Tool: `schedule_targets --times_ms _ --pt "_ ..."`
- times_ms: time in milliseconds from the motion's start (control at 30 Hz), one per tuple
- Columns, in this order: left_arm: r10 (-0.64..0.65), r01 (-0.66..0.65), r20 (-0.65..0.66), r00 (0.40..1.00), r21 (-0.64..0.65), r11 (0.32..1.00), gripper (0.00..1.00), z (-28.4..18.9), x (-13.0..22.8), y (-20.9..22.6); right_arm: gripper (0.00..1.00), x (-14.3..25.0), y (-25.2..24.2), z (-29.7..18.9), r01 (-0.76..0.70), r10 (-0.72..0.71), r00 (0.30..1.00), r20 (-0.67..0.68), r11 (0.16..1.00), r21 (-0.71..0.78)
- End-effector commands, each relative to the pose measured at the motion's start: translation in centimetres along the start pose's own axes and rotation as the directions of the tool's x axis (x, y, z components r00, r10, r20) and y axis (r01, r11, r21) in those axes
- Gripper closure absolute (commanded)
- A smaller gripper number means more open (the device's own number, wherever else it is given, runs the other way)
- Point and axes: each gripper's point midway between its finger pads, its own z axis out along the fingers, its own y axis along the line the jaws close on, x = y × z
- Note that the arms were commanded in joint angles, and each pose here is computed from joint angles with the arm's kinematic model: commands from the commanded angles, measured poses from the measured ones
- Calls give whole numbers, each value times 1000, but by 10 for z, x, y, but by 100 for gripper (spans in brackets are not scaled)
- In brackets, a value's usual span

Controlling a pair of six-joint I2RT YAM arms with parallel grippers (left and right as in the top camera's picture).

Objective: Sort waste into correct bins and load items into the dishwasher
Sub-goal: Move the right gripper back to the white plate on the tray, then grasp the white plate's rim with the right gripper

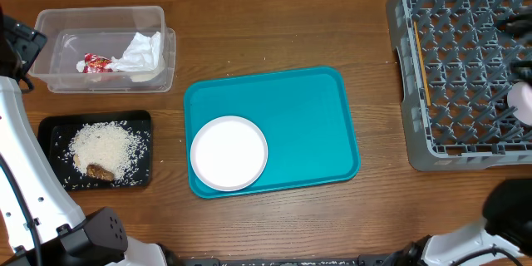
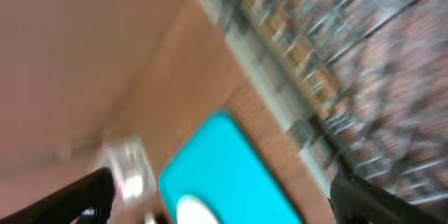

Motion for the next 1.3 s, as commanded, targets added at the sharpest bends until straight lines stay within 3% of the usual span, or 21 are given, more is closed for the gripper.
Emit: schedule_targets --times_ms 0,233,367,500,533,567,633,700,833,1033,1267 --pt "-15 15 4 1000 -9 1000 0 2 -1 0 0 46 38 31 225 -225 963 -150 974 -20" --pt "-15 15 4 1000 -9 1000 0 2 -1 0 0 132 65 100 467 -379 846 -376 867 175" --pt "-15 15 4 1000 -9 1000 0 2 -1 0 0 188 97 141 608 -521 731 -441 791 72" --pt "-15 15 4 1000 -9 1000 0 2 -1 0 0 228 136 168 708 -662 631 -405 704 -48" --pt "-15 15 4 1000 -9 1000 0 2 -1 0 9 236 144 172 723 -687 614 -389 687 -72" --pt "-15 15 4 1000 -9 1000 0 2 -1 0 19 243 151 175 726 -695 609 -382 683 -83" --pt "-15 15 4 1000 -9 1000 0 2 -1 0 25 260 157 184 698 -667 635 -389 712 -81" --pt "-15 15 4 1000 -9 1000 0 2 -1 0 25 280 155 195 680 -639 641 -424 730 -71" --pt "-15 15 4 1000 -9 1000 0 2 -1 0 25 328 129 229 724 -642 578 -504 688 -45" --pt "-15 15 4 1000 -9 1000 0 2 -1 0 28 381 82 275 753 -579 551 -601 655 58" --pt "-15 15 4 1000 -9 1000 0 2 -1 0 35 385 41 310 739 -494 640 -588 606 294"
